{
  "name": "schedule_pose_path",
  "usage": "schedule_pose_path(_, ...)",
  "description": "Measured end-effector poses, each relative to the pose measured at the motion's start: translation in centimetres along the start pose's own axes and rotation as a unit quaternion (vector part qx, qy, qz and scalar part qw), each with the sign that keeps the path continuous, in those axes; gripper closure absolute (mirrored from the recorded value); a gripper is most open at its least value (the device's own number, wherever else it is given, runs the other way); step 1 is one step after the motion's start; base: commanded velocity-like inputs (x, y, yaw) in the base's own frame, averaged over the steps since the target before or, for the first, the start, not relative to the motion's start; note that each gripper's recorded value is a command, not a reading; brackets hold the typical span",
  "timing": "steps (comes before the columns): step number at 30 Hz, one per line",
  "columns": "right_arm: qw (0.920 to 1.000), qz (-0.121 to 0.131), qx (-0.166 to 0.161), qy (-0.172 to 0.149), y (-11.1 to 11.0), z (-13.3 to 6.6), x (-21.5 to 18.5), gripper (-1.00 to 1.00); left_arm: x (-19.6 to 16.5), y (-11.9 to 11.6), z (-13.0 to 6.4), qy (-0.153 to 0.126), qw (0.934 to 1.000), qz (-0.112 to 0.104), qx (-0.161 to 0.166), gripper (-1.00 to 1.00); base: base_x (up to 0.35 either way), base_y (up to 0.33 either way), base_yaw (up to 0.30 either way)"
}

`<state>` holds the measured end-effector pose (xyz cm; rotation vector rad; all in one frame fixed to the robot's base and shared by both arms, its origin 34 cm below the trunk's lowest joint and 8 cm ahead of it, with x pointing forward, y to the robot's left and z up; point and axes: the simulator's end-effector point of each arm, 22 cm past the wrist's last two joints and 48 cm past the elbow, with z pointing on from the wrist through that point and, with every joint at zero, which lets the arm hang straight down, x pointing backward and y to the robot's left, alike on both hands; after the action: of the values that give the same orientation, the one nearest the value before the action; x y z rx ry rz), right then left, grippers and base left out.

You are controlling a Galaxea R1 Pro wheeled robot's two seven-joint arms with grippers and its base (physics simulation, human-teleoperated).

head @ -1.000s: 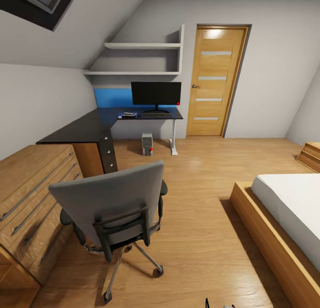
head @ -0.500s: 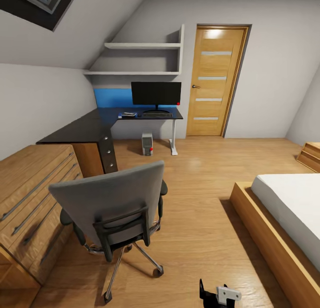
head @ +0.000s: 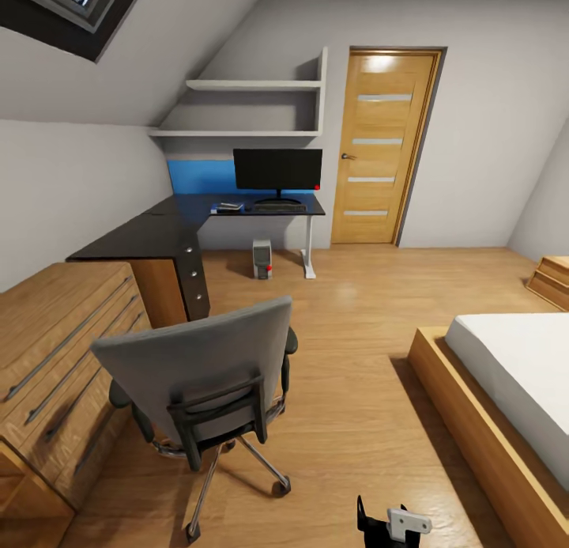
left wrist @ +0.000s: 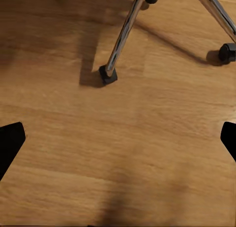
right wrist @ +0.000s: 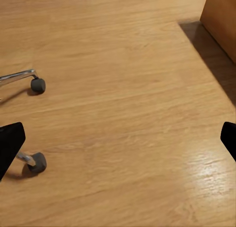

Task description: In the bedroom, organize the workspace by keeping the computer under the desk, ensuring the monitor is on the desk, placing the keyboard on the desk next to the monitor, placing the mouse on the desk next to the keyboard, moving the folder from the swivel chair onto the desk next to the mouse, stacking the notebook on top of the folder with the pen on top of the notebook, and positioning the swivel chair next to the desk.

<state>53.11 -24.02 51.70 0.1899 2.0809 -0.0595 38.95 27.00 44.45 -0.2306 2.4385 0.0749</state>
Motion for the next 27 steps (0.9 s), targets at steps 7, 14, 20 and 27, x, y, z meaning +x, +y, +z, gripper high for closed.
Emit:
schedule_pose_path(7,1.0000,0.000,-0.001,0.000,0.1,-0.6,-1.1,-1.00,-0.9,1.3,-0.9,0.000,0.9997,-0.019,-0.016,-1.00,0.000,0.000,0.000)
schedule_pose_path(14,1.0000,-0.001,-0.001,0.001,0.2,-1.0,-1.9,-1.00,-1.7,2.1,-1.5,-0.002,0.9996,-0.019,-0.021,-1.00,0.000,0.000,0.000)
schedule_pose_path(20,1.0000,0.000,-0.001,0.001,0.3,-1.0,-1.9,-1.00,-1.8,2.1,-1.5,-0.003,0.9996,-0.018,-0.020,-1.00,0.000,0.000,0.000)
schedule_pose_path(27,1.0000,0.000,-0.001,0.002,0.3,-1.0,-1.8,-1.00,-1.7,2.1,-1.5,-0.002,0.9996,-0.019,-0.019,-1.00,-0.105,0.141,0.000)
